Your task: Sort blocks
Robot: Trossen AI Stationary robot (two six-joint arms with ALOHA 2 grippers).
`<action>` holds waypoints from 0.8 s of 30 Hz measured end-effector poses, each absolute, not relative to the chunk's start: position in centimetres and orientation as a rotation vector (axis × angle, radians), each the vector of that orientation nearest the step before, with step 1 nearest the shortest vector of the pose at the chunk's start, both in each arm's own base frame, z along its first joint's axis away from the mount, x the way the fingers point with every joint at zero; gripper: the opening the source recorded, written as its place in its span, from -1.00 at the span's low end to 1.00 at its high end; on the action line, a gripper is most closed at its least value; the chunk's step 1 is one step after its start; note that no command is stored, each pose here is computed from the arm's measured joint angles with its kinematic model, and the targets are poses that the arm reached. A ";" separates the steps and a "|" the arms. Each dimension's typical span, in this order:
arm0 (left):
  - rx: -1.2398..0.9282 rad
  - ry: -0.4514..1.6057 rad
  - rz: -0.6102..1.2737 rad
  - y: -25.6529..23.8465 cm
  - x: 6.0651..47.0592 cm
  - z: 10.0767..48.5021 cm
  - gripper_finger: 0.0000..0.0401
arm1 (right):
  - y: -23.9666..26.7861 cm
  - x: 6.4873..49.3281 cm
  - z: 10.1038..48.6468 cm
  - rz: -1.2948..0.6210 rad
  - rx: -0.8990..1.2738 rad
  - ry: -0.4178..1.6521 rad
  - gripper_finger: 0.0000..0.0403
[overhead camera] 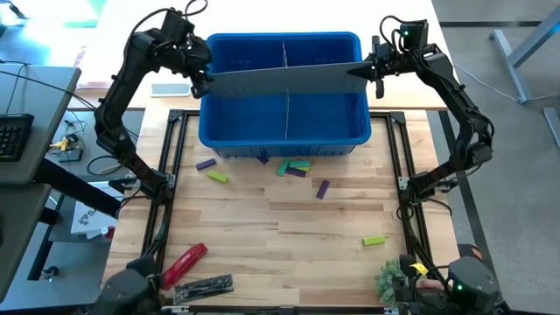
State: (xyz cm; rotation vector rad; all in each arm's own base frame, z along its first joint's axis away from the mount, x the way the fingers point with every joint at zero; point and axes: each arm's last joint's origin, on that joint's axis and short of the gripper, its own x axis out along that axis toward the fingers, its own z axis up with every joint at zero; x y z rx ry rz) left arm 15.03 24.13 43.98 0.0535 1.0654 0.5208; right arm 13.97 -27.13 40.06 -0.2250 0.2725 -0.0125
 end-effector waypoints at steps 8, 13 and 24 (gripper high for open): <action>0.059 1.147 0.522 25.7 15.8 42.5 -0.25 | -27.1 13.9 40.0 -0.010 -0.215 0.276 -1.00; 0.079 1.152 0.472 25.9 16.0 42.2 -0.71 | -27.1 13.9 40.0 -0.007 -0.219 0.276 -1.00; 0.178 1.037 0.453 23.3 15.7 45.3 -1.00 | -27.1 14.4 40.6 0.007 -0.270 0.233 -1.00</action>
